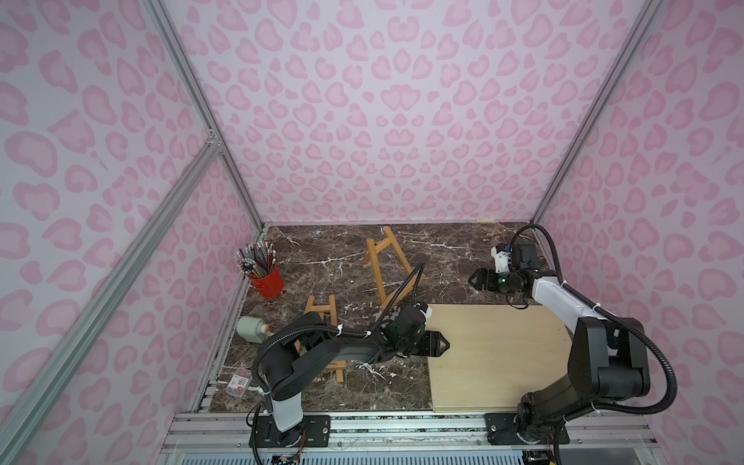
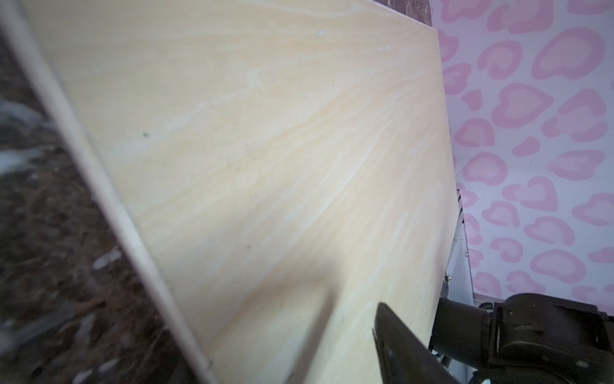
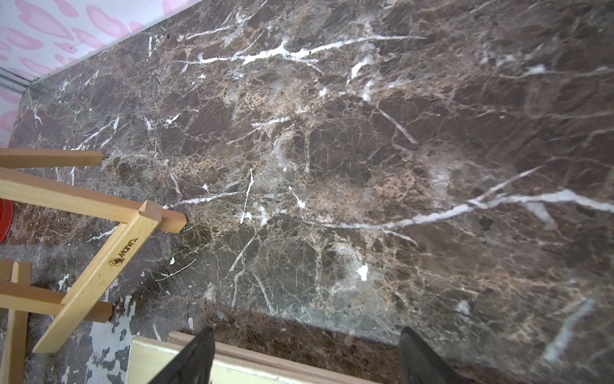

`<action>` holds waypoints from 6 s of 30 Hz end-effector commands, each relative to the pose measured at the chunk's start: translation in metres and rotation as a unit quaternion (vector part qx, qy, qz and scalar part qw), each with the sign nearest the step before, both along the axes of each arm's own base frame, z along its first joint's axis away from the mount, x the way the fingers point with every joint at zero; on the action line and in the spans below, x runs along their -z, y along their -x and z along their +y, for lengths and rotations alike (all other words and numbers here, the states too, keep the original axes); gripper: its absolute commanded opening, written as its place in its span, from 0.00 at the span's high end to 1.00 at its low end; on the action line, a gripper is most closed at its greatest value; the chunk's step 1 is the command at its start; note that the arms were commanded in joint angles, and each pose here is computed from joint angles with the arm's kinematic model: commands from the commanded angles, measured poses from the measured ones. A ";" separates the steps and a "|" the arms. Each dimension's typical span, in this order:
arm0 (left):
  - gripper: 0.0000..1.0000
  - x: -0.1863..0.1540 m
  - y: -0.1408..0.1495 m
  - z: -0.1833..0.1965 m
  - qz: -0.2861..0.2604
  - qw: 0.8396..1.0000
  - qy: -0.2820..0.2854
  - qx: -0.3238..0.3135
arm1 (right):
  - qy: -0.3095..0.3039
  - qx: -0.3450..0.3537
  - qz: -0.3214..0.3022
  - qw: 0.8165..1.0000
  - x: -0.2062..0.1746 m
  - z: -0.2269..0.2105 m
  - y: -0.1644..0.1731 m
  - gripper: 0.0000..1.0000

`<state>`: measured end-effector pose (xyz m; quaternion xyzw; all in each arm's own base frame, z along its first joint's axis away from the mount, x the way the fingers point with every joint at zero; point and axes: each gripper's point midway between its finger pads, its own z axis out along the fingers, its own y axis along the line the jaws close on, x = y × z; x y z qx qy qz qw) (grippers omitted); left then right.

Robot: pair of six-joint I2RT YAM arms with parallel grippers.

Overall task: Disassemble the easel
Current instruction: Place the drawing board on the drawing board, then pick up the easel at the center of the board, then fold up the easel, then place the easel at the center of the board.

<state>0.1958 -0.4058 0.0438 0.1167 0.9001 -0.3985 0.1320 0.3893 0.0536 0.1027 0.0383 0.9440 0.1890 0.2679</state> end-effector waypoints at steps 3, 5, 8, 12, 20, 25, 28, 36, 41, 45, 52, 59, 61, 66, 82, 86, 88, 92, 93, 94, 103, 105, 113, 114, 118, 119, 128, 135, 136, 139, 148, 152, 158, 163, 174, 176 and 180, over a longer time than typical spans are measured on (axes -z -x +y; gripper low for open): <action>0.26 0.032 0.020 0.039 0.027 0.992 -0.125 0.003 | -0.005 -0.005 0.000 1.000 0.004 0.004 0.001 0.12; 0.25 0.030 0.022 0.039 0.024 0.990 -0.137 0.008 | -0.006 -0.007 0.002 1.000 0.007 0.007 0.002 0.12; 0.24 0.029 0.022 0.038 0.019 0.989 -0.149 0.014 | -0.007 -0.014 0.006 1.000 0.011 0.014 0.003 0.12; 0.23 0.030 0.024 0.043 0.019 0.988 -0.156 0.010 | -0.006 -0.021 0.008 1.000 0.014 0.022 0.004 0.12; 0.22 0.010 0.014 0.065 -0.027 0.983 -0.179 -0.013 | -0.018 -0.057 -0.016 0.998 0.010 0.048 0.001 0.12; 0.20 -0.022 0.002 0.086 -0.093 0.977 -0.186 -0.038 | -0.031 -0.135 -0.082 0.987 -0.010 0.098 -0.010 0.12; 0.19 -0.039 -0.003 0.103 -0.129 0.971 -0.193 -0.056 | -0.018 -0.195 -0.125 0.973 -0.018 0.137 -0.016 0.12; 0.13 -0.072 -0.016 0.153 -0.201 0.955 -0.190 -0.108 | 0.021 -0.303 -0.198 0.932 -0.011 0.208 -0.037 0.15; 0.11 -0.087 -0.021 0.191 -0.215 0.947 -0.187 -0.148 | 0.037 -0.309 -0.238 0.920 -0.010 0.217 -0.062 0.16; 0.10 -0.091 -0.020 0.214 -0.222 0.942 -0.190 -0.168 | 0.019 -0.330 -0.246 0.911 -0.010 0.229 -0.075 0.21; 0.10 -0.096 -0.026 0.235 -0.219 0.941 -0.173 -0.191 | -0.019 -0.372 -0.245 0.895 0.000 0.254 -0.073 0.36; 0.10 -0.102 -0.033 0.244 -0.220 0.939 -0.175 -0.199 | -0.024 -0.375 -0.264 0.888 -0.010 0.261 -0.077 0.59; 0.10 -0.103 -0.035 0.246 -0.219 0.938 -0.175 -0.202 | -0.021 -0.374 -0.268 0.888 -0.013 0.262 -0.077 0.69; 0.10 -0.105 -0.041 0.252 -0.215 0.938 -0.171 -0.212 | -0.009 -0.376 -0.275 0.885 -0.017 0.261 -0.074 0.85; 0.10 -0.132 -0.092 0.280 -0.187 0.941 -0.117 -0.257 | -0.003 -0.375 -0.297 0.878 -0.080 0.251 -0.010 1.00; 0.16 -0.138 -0.111 0.274 -0.180 0.949 -0.080 -0.244 | -0.015 -0.384 -0.288 0.877 -0.086 0.248 0.021 1.00; 0.21 -0.141 -0.119 0.267 -0.180 0.954 -0.058 -0.233 | -0.024 -0.385 -0.287 0.877 -0.091 0.246 0.033 1.00; 0.37 -0.138 -0.130 0.248 -0.168 0.965 -0.019 -0.201 | -0.042 -0.386 -0.287 0.876 -0.099 0.244 0.056 1.00; 0.42 -0.137 -0.132 0.243 -0.165 0.967 -0.009 -0.193 | -0.046 -0.385 -0.287 0.876 -0.101 0.244 0.059 1.00; 0.46 -0.135 -0.134 0.238 -0.159 0.970 0.001 -0.186 | -0.054 -0.383 -0.288 0.876 -0.103 0.243 0.063 1.00; 0.62 -0.122 -0.119 0.191 -0.144 0.980 0.040 -0.130 | -0.103 -0.366 -0.299 0.875 -0.117 0.248 0.068 1.00; 0.63 -0.116 -0.112 0.184 -0.139 0.981 0.048 -0.128 | -0.111 -0.363 -0.299 0.876 -0.117 0.251 0.066 1.00; 0.64 -0.099 -0.091 0.163 -0.126 0.983 0.056 -0.117 | -0.106 -0.344 -0.260 0.896 -0.080 0.257 0.074 1.00; 0.64 -0.098 -0.088 0.160 -0.124 0.984 0.058 -0.114 | -0.102 -0.339 -0.253 0.900 -0.073 0.258 0.077 1.00; 0.64 -0.085 -0.077 0.151 -0.112 0.986 0.060 -0.108 | -0.094 -0.312 -0.222 0.919 -0.047 0.255 0.092 1.00; 0.66 -0.079 -0.073 0.149 -0.108 0.987 0.060 -0.106 | -0.093 -0.304 -0.213 0.924 -0.040 0.254 0.095 1.00; 0.70 -0.036 -0.051 0.147 -0.079 0.990 0.038 -0.112 | -0.043 -0.262 -0.141 0.954 0.011 0.247 0.121 1.00; 0.71 -0.021 -0.047 0.172 -0.076 0.986 -0.021 -0.144 | -0.007 -0.233 -0.102 0.967 0.037 0.245 0.120 1.00; 0.71 -0.020 -0.047 0.177 -0.078 0.985 -0.033 -0.152 | -0.002 -0.228 -0.097 0.969 0.040 0.243 0.119 1.00; 0.70 -0.024 -0.046 0.198 -0.086 0.977 -0.076 -0.181 | 0.010 -0.220 -0.086 0.972 0.046 0.241 0.117 1.00; 0.49 -0.060 -0.045 0.250 -0.137 0.947 -0.144 -0.252 | 0.044 -0.187 -0.049 0.980 0.056 0.247 0.118 1.00; 0.41 -0.070 -0.045 0.260 -0.148 0.942 -0.162 -0.254 | 0.064 -0.178 -0.019 0.982 0.072 0.256 0.129 1.00; 0.33 -0.074 -0.045 0.267 -0.156 0.938 -0.172 -0.258 | 0.084 -0.183 0.003 0.980 0.086 0.271 0.144 1.00; 0.31 -0.076 -0.044 0.271 -0.158 0.936 -0.175 -0.260 | 0.111 -0.172 0.001 0.979 0.089 0.267 0.143 0.93; 0.29 -0.077 -0.044 0.272 -0.158 0.936 -0.178 -0.259 | 0.128 -0.176 0.006 0.976 0.095 0.267 0.141 0.79; 0.28 -0.078 -0.044 0.272 -0.159 0.936 -0.179 -0.258 | 0.126 -0.178 0.004 0.976 0.094 0.268 0.142 0.78; 0.28 -0.080 -0.045 0.272 -0.160 0.936 -0.181 -0.256 | 0.122 -0.181 0.006 0.976 0.092 0.269 0.142 0.74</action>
